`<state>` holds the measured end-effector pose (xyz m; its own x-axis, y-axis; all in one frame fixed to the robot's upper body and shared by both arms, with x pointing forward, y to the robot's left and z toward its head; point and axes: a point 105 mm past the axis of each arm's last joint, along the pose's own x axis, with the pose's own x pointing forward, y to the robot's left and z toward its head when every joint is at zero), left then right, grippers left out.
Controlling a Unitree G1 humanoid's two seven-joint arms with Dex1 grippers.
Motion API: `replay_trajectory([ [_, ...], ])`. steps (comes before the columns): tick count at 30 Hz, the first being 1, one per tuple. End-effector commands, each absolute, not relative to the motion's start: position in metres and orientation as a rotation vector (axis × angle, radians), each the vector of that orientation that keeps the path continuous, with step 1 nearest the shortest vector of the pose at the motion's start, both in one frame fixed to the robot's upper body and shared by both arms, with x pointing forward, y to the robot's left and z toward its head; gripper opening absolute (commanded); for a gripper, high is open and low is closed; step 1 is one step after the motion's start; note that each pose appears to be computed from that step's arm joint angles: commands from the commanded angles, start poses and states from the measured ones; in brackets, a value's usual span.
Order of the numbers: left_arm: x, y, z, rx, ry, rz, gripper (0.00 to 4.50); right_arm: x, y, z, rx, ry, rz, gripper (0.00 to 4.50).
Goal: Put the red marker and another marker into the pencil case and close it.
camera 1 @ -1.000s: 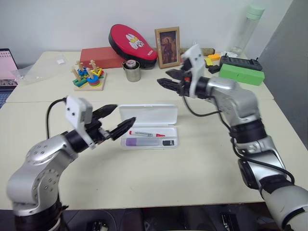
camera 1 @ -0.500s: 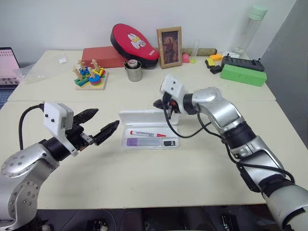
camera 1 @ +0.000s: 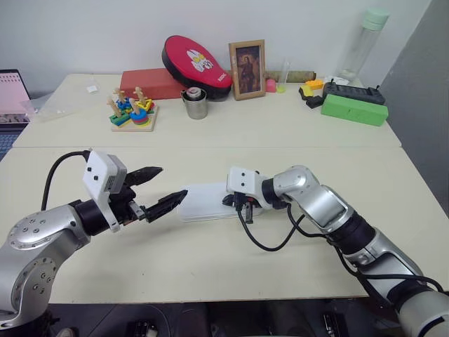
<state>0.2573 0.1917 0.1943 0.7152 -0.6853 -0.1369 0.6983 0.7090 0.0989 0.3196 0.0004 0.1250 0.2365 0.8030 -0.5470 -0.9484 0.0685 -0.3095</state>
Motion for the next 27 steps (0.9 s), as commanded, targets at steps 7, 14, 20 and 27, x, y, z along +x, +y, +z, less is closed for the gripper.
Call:
replay_trajectory([
  [7, 0.3, 0.236, 0.198, 0.173, 0.06, -0.489, 4.5, 0.347, -0.071, 0.208, -0.286, 0.031, 1.13, 0.42],
  [14, 0.314, 0.277, 0.192, 0.264, 0.1, -0.349, 4.5, 0.361, -0.129, 0.214, -0.244, 0.065, 0.959, 2.13],
  [20, 0.316, 0.296, 0.194, 0.358, 0.127, -0.337, 4.5, 0.361, -0.146, 0.207, -0.252, 0.092, 0.917, 3.73],
  [27, 0.319, 0.305, 0.191, 0.353, 0.141, -0.309, 4.5, 0.358, -0.144, 0.205, -0.256, 0.093, 0.932, 4.43],
])
